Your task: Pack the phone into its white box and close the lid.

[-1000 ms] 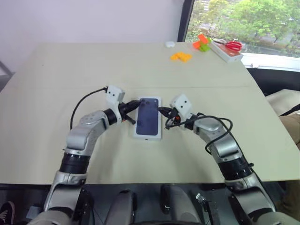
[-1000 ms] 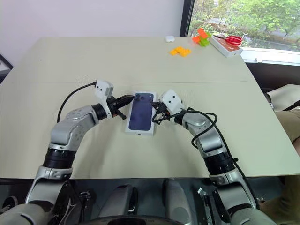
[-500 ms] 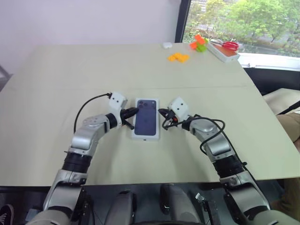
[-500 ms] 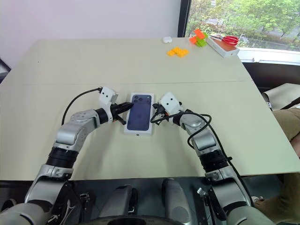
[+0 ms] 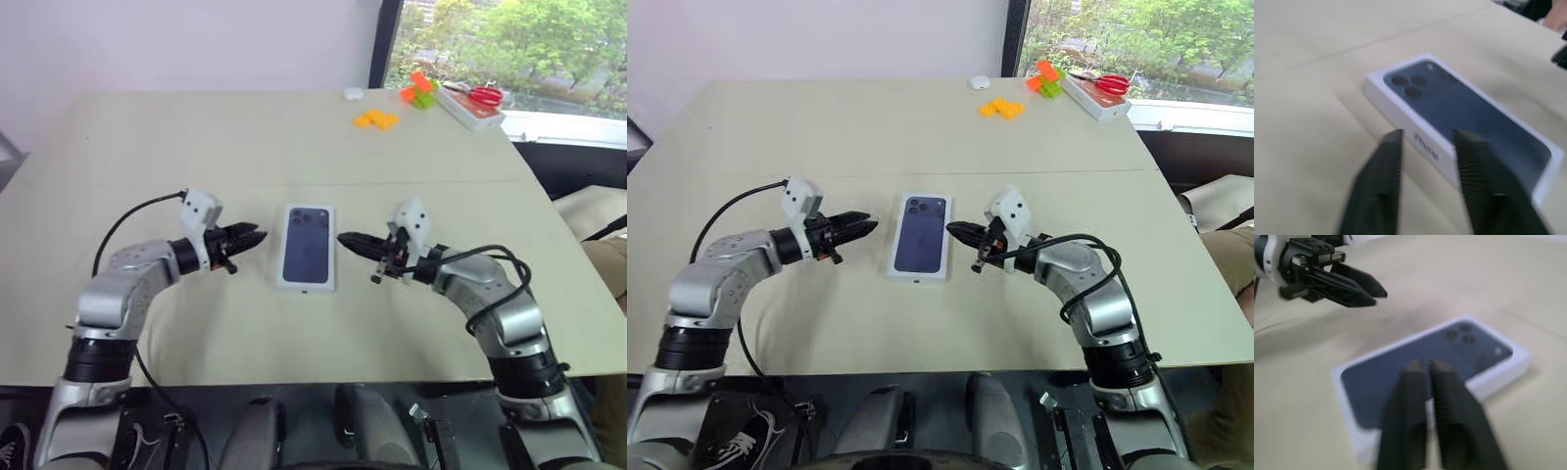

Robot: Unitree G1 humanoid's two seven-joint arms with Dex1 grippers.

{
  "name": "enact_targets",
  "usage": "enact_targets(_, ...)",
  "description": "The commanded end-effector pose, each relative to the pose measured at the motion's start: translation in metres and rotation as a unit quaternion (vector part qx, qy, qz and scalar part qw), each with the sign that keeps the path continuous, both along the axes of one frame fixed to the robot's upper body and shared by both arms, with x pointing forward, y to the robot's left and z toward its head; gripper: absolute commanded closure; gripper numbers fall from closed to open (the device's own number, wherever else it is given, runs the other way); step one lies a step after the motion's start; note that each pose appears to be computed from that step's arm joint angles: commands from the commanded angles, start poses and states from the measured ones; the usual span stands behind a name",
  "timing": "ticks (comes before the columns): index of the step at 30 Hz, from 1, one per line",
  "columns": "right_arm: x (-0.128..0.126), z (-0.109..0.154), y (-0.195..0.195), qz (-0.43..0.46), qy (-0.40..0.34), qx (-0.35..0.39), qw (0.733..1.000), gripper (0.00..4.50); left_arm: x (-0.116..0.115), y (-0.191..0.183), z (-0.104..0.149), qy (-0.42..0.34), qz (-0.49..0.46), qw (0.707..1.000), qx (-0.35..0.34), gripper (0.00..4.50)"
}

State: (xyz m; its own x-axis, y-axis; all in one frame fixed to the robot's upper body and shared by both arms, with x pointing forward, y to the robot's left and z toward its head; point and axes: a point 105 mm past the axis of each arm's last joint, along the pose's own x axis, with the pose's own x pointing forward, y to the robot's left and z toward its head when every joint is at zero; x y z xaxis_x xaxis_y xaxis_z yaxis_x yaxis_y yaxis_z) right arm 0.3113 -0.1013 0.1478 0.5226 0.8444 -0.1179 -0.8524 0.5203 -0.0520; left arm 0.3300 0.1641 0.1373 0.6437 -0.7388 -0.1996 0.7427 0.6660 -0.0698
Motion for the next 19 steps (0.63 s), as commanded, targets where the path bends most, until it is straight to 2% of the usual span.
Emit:
enact_targets(1,-0.012,0.013,-0.013,0.022,-0.043,-0.006,0.999,2.25,-0.014,0.013,0.016,-0.030,-0.024,0.999,-0.008,0.67)
enact_targets(2,-0.015,0.011,-0.018,0.025,-0.046,-0.016,0.998,1.67,-0.018,0.018,0.016,-0.029,-0.026,0.999,-0.005,0.11)
enact_targets(4,-0.017,0.009,-0.028,0.024,-0.049,-0.027,0.998,0.58,-0.020,0.030,0.017,-0.027,-0.019,0.999,-0.003,0.00)
enact_targets(5,-0.017,0.008,-0.030,0.023,-0.050,-0.029,0.998,0.25,-0.020,0.032,0.017,-0.028,-0.018,0.999,-0.003,0.00)
enact_targets(6,-0.018,0.010,-0.037,0.022,-0.053,-0.029,0.998,0.11,-0.023,0.040,0.015,-0.026,-0.014,1.000,0.006,0.00)
enact_targets(11,-0.020,0.015,-0.060,0.017,-0.056,-0.041,0.997,0.11,-0.033,0.058,0.009,-0.013,-0.002,1.000,0.015,0.00)
enact_targets(14,-0.012,0.022,-0.070,-0.005,-0.066,-0.035,0.997,0.11,-0.031,0.064,0.007,-0.020,0.014,0.999,0.040,0.00)
enact_targets(19,-0.009,0.025,-0.073,-0.006,-0.070,-0.031,0.997,0.11,-0.029,0.073,0.012,-0.033,0.022,0.998,0.040,0.00)
